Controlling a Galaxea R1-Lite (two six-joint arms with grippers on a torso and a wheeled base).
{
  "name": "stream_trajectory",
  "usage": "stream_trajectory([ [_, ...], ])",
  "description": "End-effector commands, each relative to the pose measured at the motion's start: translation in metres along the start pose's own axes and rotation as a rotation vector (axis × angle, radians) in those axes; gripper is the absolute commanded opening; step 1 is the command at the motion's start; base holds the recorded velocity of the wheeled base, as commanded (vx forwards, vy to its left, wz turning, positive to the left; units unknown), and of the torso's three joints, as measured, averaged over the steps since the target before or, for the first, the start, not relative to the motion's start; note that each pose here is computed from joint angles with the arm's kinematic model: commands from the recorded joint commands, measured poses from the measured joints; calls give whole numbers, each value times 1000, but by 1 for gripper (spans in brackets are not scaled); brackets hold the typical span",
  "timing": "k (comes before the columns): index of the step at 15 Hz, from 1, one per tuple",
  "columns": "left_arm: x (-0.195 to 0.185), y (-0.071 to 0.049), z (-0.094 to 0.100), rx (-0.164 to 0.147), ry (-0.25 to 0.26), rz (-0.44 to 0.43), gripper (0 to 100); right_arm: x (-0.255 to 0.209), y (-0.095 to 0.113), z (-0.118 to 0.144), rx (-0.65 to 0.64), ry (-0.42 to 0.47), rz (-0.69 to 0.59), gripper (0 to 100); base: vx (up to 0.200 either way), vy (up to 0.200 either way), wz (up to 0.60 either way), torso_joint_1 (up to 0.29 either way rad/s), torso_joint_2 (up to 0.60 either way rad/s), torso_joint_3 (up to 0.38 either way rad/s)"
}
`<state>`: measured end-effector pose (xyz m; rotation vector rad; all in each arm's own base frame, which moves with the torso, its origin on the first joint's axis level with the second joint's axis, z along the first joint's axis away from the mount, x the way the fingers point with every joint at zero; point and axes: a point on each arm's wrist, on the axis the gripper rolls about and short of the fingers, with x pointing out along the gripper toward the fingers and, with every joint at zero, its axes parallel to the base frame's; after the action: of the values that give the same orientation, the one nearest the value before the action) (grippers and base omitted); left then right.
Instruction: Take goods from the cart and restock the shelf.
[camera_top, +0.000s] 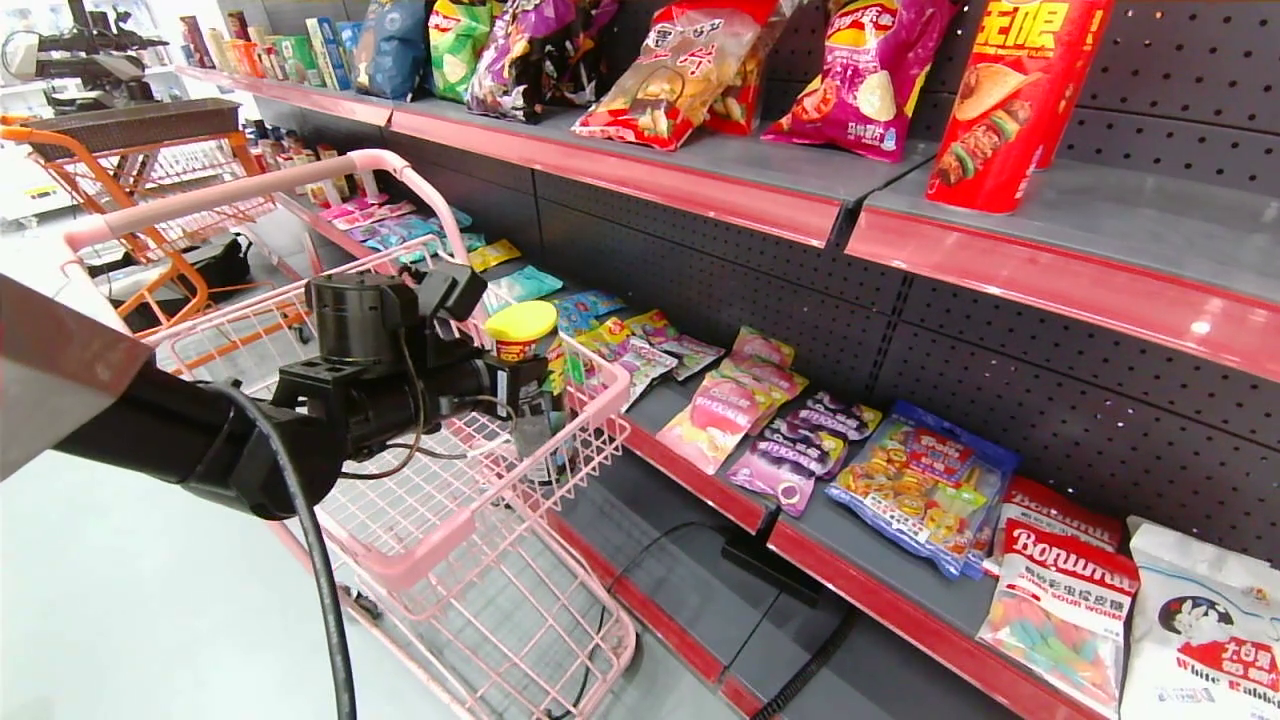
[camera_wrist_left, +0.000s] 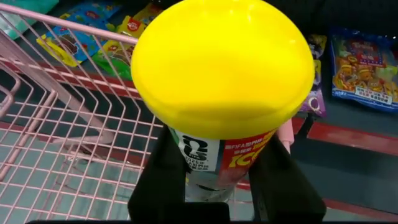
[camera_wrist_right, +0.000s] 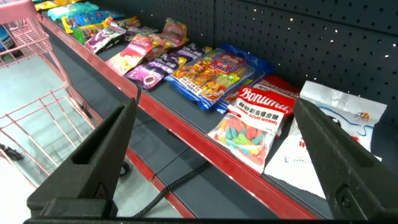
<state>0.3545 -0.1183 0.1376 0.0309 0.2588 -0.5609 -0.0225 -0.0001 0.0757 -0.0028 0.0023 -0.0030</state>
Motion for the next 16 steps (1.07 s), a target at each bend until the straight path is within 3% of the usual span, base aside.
stream_trajectory([
  [1, -2, 0, 4, 4, -15, 0, 0, 0, 0, 0, 0, -1, 0, 100, 0, 0, 0, 0, 0, 0],
  [4, -30, -8, 30, 19, -84, 8, 0, 0, 0, 0, 0, -1, 0, 100, 0, 0, 0, 0, 0, 0],
  [5, -66, -19, 46, 28, -120, 5, 0, 0, 0, 0, 0, -1, 0, 100, 0, 0, 0, 0, 0, 0],
  [7, -111, -31, 57, 33, -139, 6, 0, 0, 0, 0, 0, -1, 0, 100, 0, 0, 0, 0, 0, 0],
  [8, -172, -45, 61, 35, -153, 24, 0, 0, 0, 0, 0, -1, 0, 100, 0, 0, 0, 0, 0, 0],
  [10, -239, -62, 58, 44, -188, 34, 0, 0, 0, 0, 0, -1, 0, 100, 0, 0, 0, 0, 0, 0],
  [13, -327, -81, 34, 43, -252, 164, 0, 0, 0, 0, 0, -1, 0, 100, 0, 0, 0, 0, 0, 0],
  [16, -370, -91, 13, 41, -305, 227, 0, 0, 0, 0, 0, -1, 0, 100, 0, 0, 0, 0, 0, 0],
])
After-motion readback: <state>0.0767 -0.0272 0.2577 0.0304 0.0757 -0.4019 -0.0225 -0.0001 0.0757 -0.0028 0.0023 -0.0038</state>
